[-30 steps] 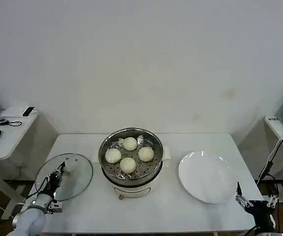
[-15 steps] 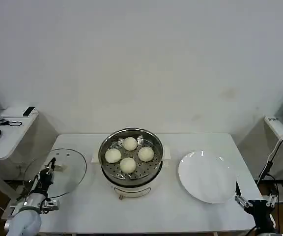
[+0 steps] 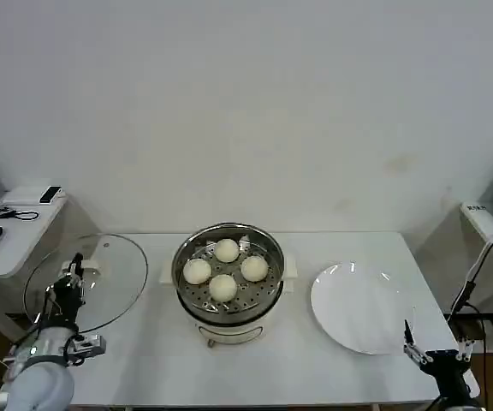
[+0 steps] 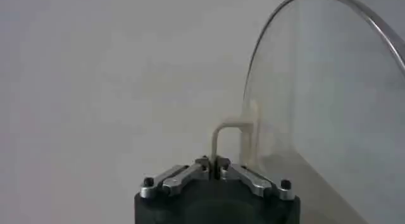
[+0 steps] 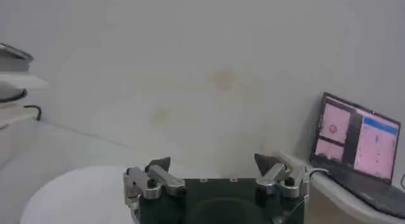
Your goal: Take steamed baozi put them in steamer then cover it.
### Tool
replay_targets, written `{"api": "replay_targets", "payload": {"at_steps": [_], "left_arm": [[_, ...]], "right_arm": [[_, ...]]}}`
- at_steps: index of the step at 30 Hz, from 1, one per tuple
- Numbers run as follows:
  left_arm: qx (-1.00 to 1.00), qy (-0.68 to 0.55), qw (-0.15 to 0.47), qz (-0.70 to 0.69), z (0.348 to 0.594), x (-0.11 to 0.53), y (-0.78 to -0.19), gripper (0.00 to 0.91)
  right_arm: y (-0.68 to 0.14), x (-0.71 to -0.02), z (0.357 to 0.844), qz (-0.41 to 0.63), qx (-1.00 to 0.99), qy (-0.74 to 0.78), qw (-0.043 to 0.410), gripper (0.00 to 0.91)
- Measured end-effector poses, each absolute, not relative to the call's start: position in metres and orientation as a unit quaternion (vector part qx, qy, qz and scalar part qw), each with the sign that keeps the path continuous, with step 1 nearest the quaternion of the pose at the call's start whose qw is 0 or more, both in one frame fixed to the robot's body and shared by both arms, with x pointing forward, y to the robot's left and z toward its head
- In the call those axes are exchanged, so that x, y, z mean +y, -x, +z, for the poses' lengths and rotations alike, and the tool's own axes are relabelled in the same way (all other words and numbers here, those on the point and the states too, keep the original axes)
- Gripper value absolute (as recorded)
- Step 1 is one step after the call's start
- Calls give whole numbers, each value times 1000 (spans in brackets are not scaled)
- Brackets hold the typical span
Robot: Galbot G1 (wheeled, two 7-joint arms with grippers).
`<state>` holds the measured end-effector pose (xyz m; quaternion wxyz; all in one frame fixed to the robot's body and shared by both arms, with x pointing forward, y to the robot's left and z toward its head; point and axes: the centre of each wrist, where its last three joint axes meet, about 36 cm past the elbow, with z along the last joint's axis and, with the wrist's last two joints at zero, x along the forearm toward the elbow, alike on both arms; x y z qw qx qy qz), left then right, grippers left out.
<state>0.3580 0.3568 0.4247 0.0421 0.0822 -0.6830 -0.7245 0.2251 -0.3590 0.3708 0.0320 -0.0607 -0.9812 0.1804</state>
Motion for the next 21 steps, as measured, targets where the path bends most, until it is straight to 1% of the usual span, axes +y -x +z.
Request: {"api": "replay_targets", "payload": {"at_steps": [4, 9, 21], "left_arm": [[-691, -84, 29, -717, 441, 337, -361, 0], [-705, -79, 15, -705, 452, 308, -368, 0], [-733, -55, -7, -678, 454, 235, -386, 0]], "right_arm": [[-227, -358, 366, 186, -980, 56, 36, 907], [-229, -353, 362, 191, -979, 53, 40, 907], [-237, -335, 350, 194, -979, 41, 47, 907]]}}
